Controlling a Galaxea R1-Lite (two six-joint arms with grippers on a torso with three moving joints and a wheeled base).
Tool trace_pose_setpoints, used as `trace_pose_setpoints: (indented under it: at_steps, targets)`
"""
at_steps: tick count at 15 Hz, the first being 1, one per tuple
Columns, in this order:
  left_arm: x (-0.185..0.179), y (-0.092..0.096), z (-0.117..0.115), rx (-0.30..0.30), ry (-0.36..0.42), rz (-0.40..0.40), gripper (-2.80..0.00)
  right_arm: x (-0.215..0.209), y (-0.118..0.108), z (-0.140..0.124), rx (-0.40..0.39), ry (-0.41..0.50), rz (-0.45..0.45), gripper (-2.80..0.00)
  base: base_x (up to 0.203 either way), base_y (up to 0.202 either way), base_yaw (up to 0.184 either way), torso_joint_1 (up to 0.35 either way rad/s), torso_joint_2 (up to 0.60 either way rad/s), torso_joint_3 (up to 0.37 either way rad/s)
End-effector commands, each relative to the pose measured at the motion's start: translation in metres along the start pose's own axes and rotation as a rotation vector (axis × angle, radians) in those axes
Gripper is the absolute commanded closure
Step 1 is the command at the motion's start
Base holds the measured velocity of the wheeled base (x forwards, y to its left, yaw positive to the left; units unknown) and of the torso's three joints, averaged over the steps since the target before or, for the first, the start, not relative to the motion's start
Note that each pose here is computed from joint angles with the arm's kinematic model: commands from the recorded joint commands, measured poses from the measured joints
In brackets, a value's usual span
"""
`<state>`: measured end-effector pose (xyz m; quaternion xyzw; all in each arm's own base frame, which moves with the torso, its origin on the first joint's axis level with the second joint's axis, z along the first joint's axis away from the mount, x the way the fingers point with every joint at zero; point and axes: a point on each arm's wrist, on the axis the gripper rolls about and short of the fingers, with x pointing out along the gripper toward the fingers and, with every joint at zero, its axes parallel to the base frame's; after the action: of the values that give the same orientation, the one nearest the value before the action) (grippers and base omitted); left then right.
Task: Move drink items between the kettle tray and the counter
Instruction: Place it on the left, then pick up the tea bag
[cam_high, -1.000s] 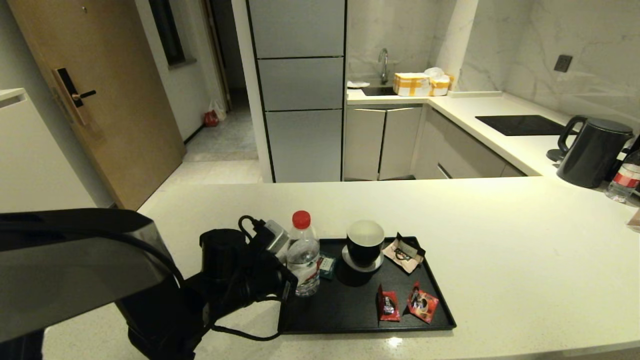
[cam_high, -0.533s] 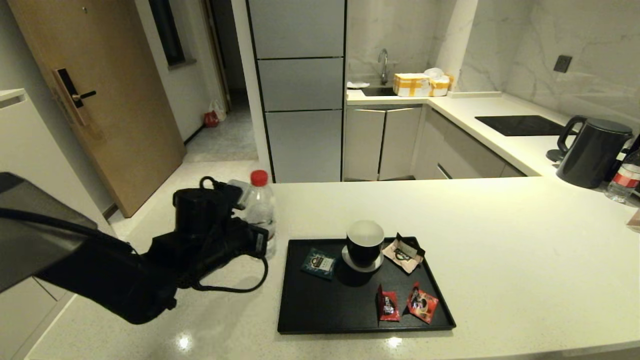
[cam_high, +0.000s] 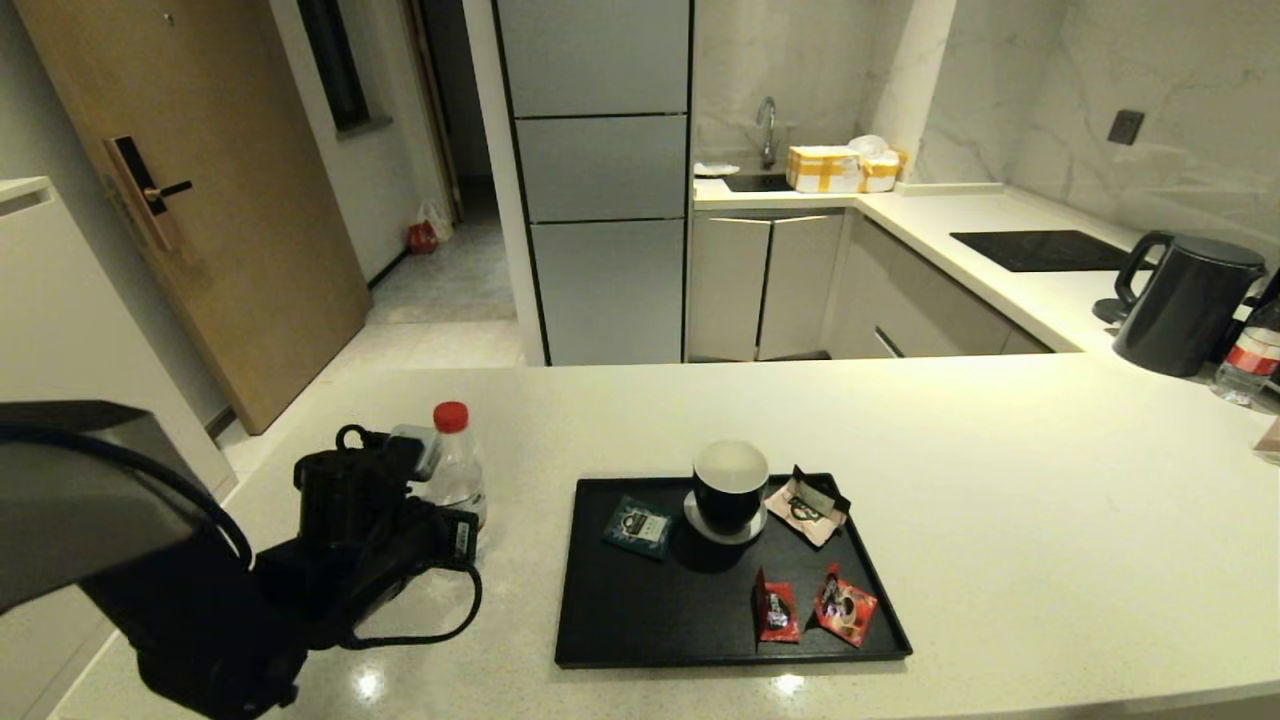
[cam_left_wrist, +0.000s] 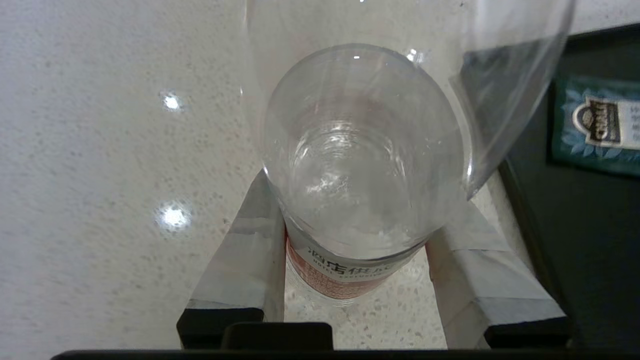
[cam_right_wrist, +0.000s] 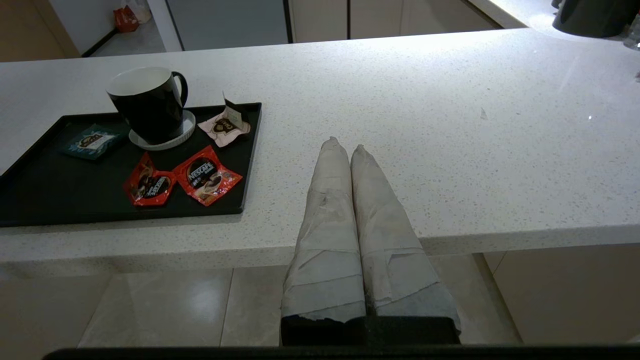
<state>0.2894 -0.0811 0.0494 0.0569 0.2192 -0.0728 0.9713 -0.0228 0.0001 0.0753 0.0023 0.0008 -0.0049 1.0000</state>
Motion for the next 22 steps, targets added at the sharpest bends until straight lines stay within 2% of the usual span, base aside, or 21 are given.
trace_pose_setpoints:
  at_steps: [1, 3, 4, 10, 16, 18, 20, 22]
  targets:
    - [0.010, -0.002, -0.043, 0.011, 0.042, 0.001, 0.00, 0.000, 0.000, 0.000, 0.000, 0.001, 0.001, 0.00, 0.000, 0.000, 0.000, 0.000, 0.00, 0.000]
    - [0.007, -0.002, -0.067, 0.018, 0.052, -0.001, 0.00, 0.000, 0.000, 0.000, 0.000, 0.001, 0.000, 0.00, 0.000, 0.000, 0.000, 0.000, 0.00, 0.000]
    - [0.006, -0.002, -0.069, 0.020, 0.057, -0.002, -2.80, 0.000, 0.000, 0.000, 0.000, 0.001, -0.001, 0.00, 0.000, 0.000, 0.000, 0.000, 0.00, 0.000]
    - [-0.005, -0.001, -0.067, 0.016, 0.062, -0.004, -2.80, 0.000, 0.000, -0.001, 0.000, 0.002, -0.001, 0.00, 0.000, 0.000, 0.000, 0.000, 0.00, 0.000]
    - [-0.044, 0.005, -0.058, 0.008, 0.051, -0.005, -2.80, 0.000, 0.000, 0.000, 0.000, 0.001, -0.001, 0.00, 0.000, 0.000, 0.000, 0.000, 0.00, 0.000]
    - [-0.065, 0.008, -0.048, -0.003, 0.003, -0.004, -2.80, 0.000, 0.000, 0.000, 0.000, 0.001, -0.001, 0.00, 0.000, 0.000, 0.000, 0.000, 0.00, 0.000]
    - [-0.090, 0.012, -0.029, -0.033, -0.088, 0.002, -2.80, 0.000, 0.000, 0.000, 0.000, 0.001, -0.001, 0.00, 0.000, 0.000, 0.000, 0.000, 0.00, 0.000]
    - [-0.107, 0.016, -0.022, -0.050, -0.112, 0.015, -2.80, 0.000, 0.000, 0.000, 0.000, 0.001, 0.000, 0.00, 0.000, 0.000, 0.000, 0.000, 0.00, 0.000]
